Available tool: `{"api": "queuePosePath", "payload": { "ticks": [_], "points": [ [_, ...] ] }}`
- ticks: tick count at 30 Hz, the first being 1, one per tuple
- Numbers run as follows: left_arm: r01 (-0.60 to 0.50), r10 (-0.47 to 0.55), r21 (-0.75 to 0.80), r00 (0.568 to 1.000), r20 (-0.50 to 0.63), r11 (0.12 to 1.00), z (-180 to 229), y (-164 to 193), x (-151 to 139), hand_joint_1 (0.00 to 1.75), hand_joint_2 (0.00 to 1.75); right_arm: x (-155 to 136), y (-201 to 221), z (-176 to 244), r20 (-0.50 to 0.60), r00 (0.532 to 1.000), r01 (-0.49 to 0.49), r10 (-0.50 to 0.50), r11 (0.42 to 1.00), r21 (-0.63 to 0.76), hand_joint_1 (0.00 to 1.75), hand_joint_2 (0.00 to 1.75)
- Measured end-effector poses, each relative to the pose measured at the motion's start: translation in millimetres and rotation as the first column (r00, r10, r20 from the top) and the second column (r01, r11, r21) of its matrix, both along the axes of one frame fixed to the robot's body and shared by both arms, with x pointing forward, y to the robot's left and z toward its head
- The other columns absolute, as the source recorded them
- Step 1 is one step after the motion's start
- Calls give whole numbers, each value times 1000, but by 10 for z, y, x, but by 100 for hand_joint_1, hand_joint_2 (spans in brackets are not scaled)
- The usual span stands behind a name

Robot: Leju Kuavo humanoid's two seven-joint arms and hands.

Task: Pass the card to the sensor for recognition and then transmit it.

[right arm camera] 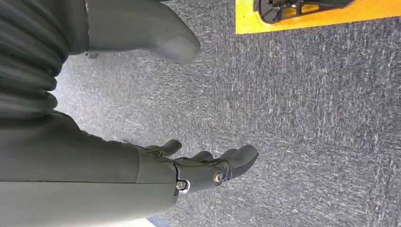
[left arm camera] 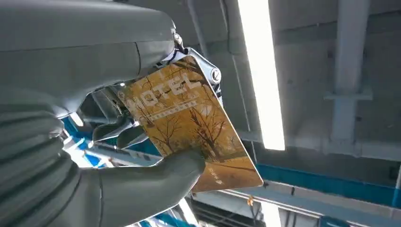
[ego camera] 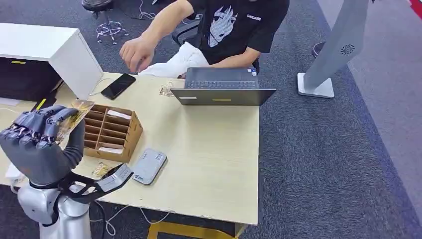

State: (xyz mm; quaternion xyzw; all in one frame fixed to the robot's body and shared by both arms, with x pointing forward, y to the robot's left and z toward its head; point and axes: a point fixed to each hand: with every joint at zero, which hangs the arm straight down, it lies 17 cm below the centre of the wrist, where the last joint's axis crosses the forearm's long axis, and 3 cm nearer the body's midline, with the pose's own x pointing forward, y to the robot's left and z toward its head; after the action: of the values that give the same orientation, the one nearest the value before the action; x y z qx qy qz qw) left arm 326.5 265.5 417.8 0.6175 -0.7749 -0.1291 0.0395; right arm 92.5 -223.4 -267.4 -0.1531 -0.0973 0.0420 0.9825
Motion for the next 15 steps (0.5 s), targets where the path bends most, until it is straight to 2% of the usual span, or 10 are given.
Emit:
{"api": "queuePosePath", "payload": {
  "ticks": [4, 9, 11, 15],
  "points": [
    [-101, 100, -36, 994, -36, 994, 69, 198, 237, 175, 175, -6, 16, -4, -4, 1000, -9, 9, 1000, 8, 0, 175],
    [-281, 263, -94, 950, -167, 955, -41, 762, 839, 175, 175, 2, 11, -3, -3, 1000, -15, 15, 1000, 5, 0, 175],
    [-319, 295, -97, 933, -205, 943, -102, 940, 1015, 175, 175, 13, 8, 0, -1, 1000, -23, 23, 1000, 1, 0, 175],
    [-342, 320, -58, 918, -236, 938, -179, 1067, 1174, 175, 175, 13, 7, 0, -1, 1000, -23, 23, 1000, 1, 0, 175]
  ]
}}
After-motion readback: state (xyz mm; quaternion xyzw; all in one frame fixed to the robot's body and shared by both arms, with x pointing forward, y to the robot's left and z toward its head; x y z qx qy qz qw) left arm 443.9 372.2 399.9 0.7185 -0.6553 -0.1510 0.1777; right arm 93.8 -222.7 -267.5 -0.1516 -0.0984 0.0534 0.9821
